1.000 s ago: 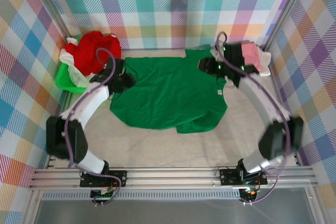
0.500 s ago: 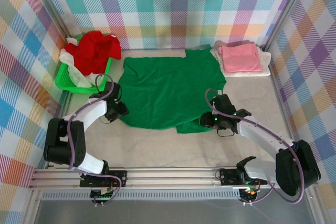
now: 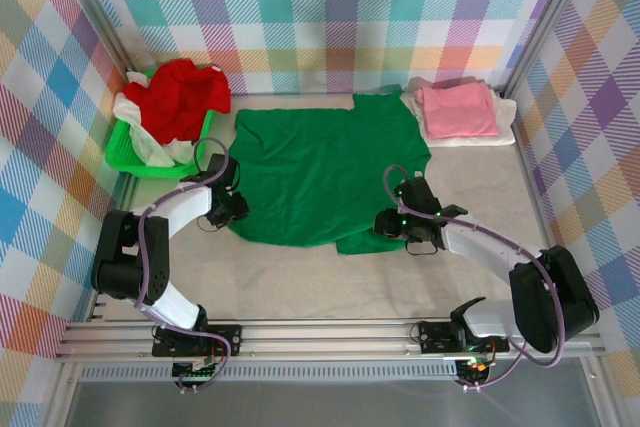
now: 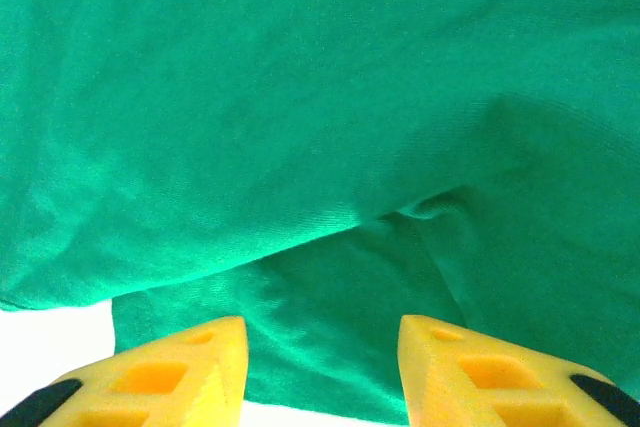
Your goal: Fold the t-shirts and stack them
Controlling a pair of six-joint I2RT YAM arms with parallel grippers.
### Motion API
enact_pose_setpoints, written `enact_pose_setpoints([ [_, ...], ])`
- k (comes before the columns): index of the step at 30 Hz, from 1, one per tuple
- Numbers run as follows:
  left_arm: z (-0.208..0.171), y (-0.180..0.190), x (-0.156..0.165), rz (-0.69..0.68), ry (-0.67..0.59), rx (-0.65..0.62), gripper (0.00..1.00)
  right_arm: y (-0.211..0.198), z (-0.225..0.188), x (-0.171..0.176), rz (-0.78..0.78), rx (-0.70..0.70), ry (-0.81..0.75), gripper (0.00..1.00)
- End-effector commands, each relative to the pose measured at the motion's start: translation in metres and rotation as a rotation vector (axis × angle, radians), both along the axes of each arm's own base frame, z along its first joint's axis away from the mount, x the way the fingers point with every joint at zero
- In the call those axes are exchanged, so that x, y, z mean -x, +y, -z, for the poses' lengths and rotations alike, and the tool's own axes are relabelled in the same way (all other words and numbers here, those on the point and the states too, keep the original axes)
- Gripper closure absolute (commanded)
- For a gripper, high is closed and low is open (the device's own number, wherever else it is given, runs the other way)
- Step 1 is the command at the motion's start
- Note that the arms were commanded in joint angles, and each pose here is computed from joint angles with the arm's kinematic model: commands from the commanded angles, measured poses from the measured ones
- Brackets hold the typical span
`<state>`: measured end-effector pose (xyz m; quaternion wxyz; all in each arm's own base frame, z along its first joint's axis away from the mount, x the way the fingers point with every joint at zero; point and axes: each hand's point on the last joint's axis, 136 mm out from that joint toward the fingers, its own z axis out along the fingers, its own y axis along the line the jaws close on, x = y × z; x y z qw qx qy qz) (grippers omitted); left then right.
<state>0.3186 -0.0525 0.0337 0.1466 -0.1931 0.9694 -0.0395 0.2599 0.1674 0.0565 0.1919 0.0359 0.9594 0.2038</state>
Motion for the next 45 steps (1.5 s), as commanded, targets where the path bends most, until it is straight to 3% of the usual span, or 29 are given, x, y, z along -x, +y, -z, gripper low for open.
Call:
enact_pose_setpoints([
  [1, -0.002, 0.011, 0.006, -0.003, 0.002, -0.060, 0.78, 0.004, -0.003, -0.006, 0.009, -0.010, -0.014, 0.56],
  [5, -0.004, 0.014, 0.016, -0.012, 0.014, -0.056, 0.87, 0.001, -0.002, -0.005, 0.014, 0.001, -0.017, 0.55],
  [7, -0.007, 0.017, 0.021, -0.018, 0.013, -0.069, 0.99, 0.002, -0.002, -0.006, 0.012, 0.002, -0.019, 0.55],
  [17, -0.028, 0.035, 0.056, -0.093, -0.046, -0.056, 1.00, 0.000, 0.007, 0.010, -0.016, 0.007, 0.032, 0.55],
  [18, -0.030, 0.030, 0.054, -0.070, -0.053, -0.037, 0.95, 0.000, 0.009, 0.012, -0.026, 0.014, 0.037, 0.55],
  [20, -0.035, 0.023, 0.046, -0.044, -0.067, -0.019, 0.68, -0.001, 0.013, 0.017, -0.038, 0.030, 0.050, 0.55],
  [23, -0.046, 0.009, 0.030, 0.022, -0.100, -0.053, 0.49, 0.003, 0.017, 0.017, -0.044, 0.017, 0.064, 0.55],
  [24, -0.046, 0.006, 0.026, 0.043, -0.095, -0.077, 0.44, 0.005, 0.016, 0.016, -0.042, 0.007, 0.067, 0.55],
  [28, -0.029, 0.003, 0.016, 0.068, -0.034, -0.118, 0.41, 0.022, 0.013, 0.018, -0.082, -0.059, 0.056, 0.55],
  [33, -0.015, 0.001, 0.004, 0.071, -0.037, -0.125, 0.50, 0.060, 0.014, 0.039, -0.302, -0.041, 0.009, 0.54],
  [38, 0.005, 0.004, 0.000, 0.072, 0.009, -0.139, 0.59, 0.074, 0.029, 0.050, -0.381, 0.046, 0.019, 0.53],
  [45, 0.005, 0.007, 0.000, 0.056, 0.003, -0.143, 0.99, 0.099, 0.018, 0.053, -0.461, 0.160, -0.068, 0.50],
])
